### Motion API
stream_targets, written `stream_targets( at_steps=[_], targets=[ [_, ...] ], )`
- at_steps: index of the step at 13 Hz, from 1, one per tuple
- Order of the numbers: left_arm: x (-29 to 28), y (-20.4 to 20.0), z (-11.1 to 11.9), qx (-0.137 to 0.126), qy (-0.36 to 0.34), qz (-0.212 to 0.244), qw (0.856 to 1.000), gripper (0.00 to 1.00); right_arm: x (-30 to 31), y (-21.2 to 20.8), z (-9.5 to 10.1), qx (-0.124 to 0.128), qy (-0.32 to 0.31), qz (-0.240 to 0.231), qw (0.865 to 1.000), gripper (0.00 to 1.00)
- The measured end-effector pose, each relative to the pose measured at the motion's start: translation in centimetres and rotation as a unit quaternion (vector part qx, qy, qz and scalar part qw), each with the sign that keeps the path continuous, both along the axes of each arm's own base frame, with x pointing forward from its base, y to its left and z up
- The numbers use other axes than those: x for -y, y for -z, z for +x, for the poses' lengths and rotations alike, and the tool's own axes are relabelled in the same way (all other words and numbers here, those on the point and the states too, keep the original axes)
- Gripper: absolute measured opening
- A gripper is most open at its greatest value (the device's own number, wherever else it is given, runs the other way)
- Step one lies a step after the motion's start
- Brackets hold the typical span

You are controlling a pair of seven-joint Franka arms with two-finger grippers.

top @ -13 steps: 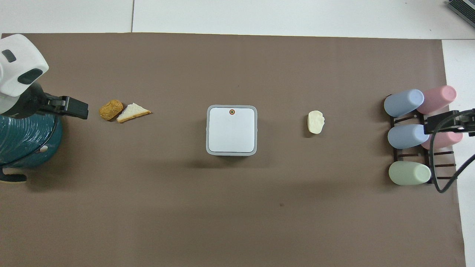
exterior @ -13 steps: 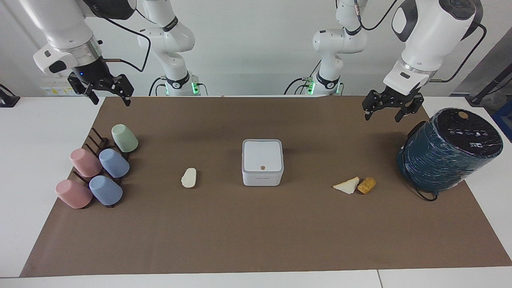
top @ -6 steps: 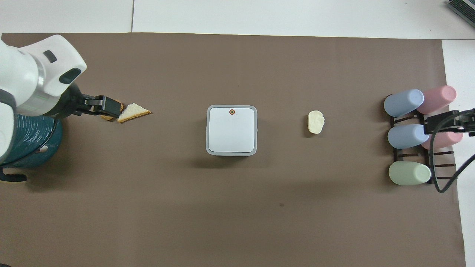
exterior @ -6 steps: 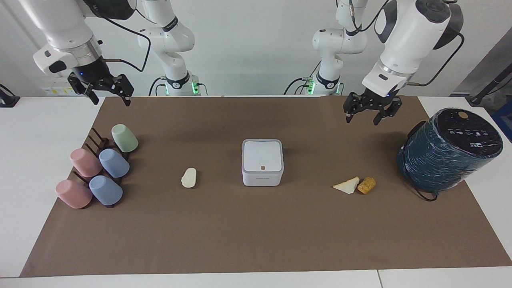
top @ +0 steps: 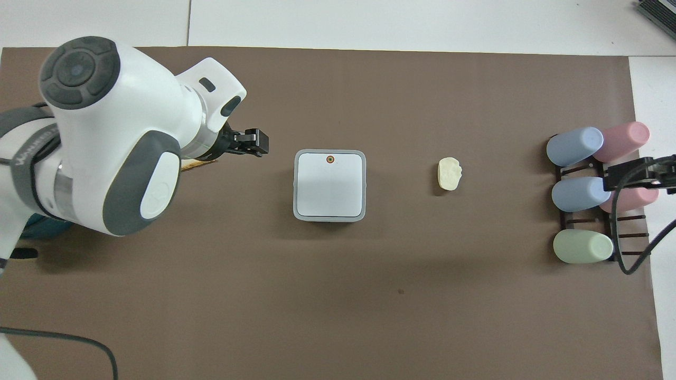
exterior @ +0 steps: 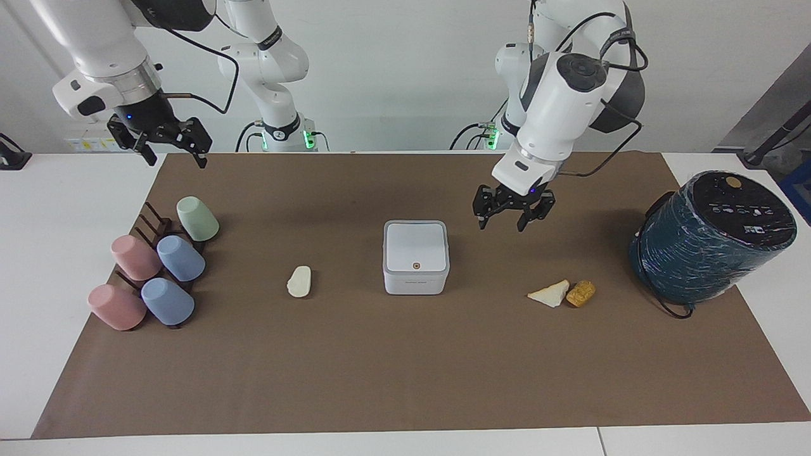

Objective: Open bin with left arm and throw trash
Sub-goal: 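Grasp the bin lid with the left gripper and lift it open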

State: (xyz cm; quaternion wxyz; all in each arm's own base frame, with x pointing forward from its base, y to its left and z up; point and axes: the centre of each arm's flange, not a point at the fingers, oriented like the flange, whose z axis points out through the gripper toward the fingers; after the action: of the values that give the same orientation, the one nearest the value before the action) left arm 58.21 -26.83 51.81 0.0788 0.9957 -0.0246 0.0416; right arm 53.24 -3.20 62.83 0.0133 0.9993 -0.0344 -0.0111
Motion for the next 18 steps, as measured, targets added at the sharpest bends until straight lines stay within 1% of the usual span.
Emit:
stream_targets(
  at_steps=[1,2,4,5,6,7,9,10,14,18],
  targets=[
    [0.7,0.5,0.3,0.003,-0.010,-0.013,1.000,0.81,0.0,0.0,0.0,0.000,0.000,0.000,1.000,1.00],
    [1.3,0.7,0.5,0.007,-0.022,-0.030,0.999,0.81,0.0,0.0,0.0,0.000,0.000,0.000,1.000,1.00],
    [3.3,1.3,0.5,0.014,-0.047,-0.053,0.997,0.59,0.0,0.1,0.0,-0.001,0.000,0.000,1.000,1.00],
    [4.8,2.2,0.3,0.014,-0.061,-0.060,0.996,0.57,0.1,0.1,0.0,-0.001,0.001,0.000,1.000,1.00],
    [6.5,3.3,0.2,0.015,-0.072,-0.065,0.995,0.48,0.1,0.1,0.0,-0.001,0.001,0.000,1.000,1.00],
    [7.9,4.5,0.0,0.014,-0.078,-0.068,0.994,0.33,0.2,0.1,0.0,-0.001,0.002,0.000,1.000,1.00],
    [9.2,6.0,0.0,0.012,-0.087,-0.071,0.994,0.08,0.3,0.1,0.0,-0.001,0.002,0.000,1.000,1.00],
    [9.3,6.1,0.1,0.014,-0.089,-0.073,0.993,0.01,0.3,0.1,0.0,-0.001,0.003,0.000,1.000,1.00],
    [10.2,6.0,-0.4,0.016,-0.083,-0.075,0.994,0.01,0.3,0.2,0.0,-0.002,0.003,0.000,1.000,1.00],
    [12.1,7.5,-1.1,0.015,-0.072,-0.076,0.994,0.01,0.3,0.2,0.0,-0.002,0.003,0.000,1.000,1.00]
  ],
)
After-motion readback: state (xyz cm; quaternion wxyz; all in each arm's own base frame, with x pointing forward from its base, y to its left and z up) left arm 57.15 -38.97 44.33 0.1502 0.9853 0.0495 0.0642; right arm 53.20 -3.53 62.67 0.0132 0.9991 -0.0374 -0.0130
